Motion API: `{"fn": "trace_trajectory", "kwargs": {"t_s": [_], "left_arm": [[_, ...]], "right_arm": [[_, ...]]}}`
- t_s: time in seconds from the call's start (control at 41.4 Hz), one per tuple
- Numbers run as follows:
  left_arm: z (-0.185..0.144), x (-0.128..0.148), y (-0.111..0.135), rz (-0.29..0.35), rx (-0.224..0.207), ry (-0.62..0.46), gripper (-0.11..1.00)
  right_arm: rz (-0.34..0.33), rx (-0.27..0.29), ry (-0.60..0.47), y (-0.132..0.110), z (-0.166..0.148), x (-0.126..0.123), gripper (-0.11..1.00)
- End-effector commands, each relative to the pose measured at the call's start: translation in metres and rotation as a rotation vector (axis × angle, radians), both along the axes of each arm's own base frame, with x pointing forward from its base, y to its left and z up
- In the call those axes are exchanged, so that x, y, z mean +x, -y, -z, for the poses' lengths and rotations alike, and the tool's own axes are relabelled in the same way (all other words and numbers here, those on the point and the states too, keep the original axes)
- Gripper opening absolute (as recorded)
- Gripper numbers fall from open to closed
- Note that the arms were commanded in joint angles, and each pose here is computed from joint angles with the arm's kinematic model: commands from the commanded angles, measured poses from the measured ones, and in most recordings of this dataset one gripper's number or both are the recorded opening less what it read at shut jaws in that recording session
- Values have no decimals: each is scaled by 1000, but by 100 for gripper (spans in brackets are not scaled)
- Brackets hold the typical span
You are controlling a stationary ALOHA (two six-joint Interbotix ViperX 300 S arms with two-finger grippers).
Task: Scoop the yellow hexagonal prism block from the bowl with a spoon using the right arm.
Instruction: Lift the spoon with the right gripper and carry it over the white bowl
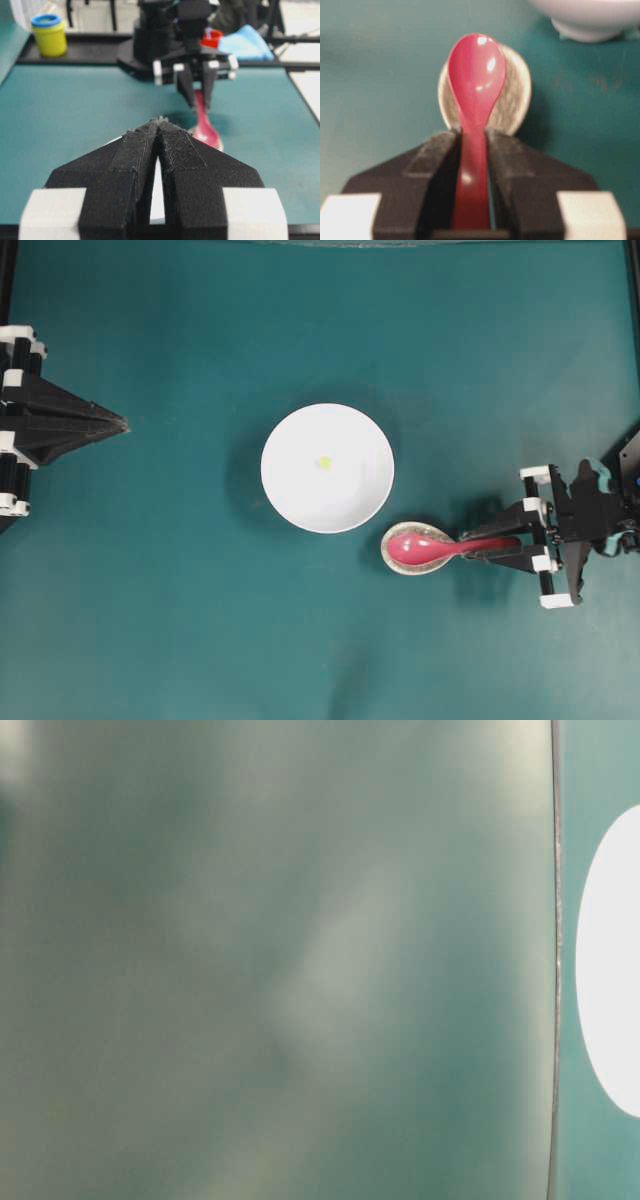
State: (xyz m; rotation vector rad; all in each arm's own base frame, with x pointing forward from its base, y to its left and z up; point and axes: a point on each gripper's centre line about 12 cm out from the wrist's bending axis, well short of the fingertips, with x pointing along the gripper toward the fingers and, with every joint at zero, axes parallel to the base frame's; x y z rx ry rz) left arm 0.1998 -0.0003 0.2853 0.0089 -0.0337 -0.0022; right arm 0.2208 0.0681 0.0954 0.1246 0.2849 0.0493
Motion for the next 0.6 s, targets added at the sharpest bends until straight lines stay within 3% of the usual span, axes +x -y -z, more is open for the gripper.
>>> {"fn": "trace_trajectory", "kwargs": {"t_s": [0.0, 0.218, 0.58], "left_arm": [[-10, 3, 0, 2, 4, 23, 0], [-9, 3, 0, 2, 3, 14, 0], [-8, 3, 0, 2, 6, 6, 0]], "right_arm": [[4, 16, 54, 1, -15, 2, 25], [26, -4, 72, 10, -36, 7, 25], [46, -42, -59, 39, -90, 28, 25]]}}
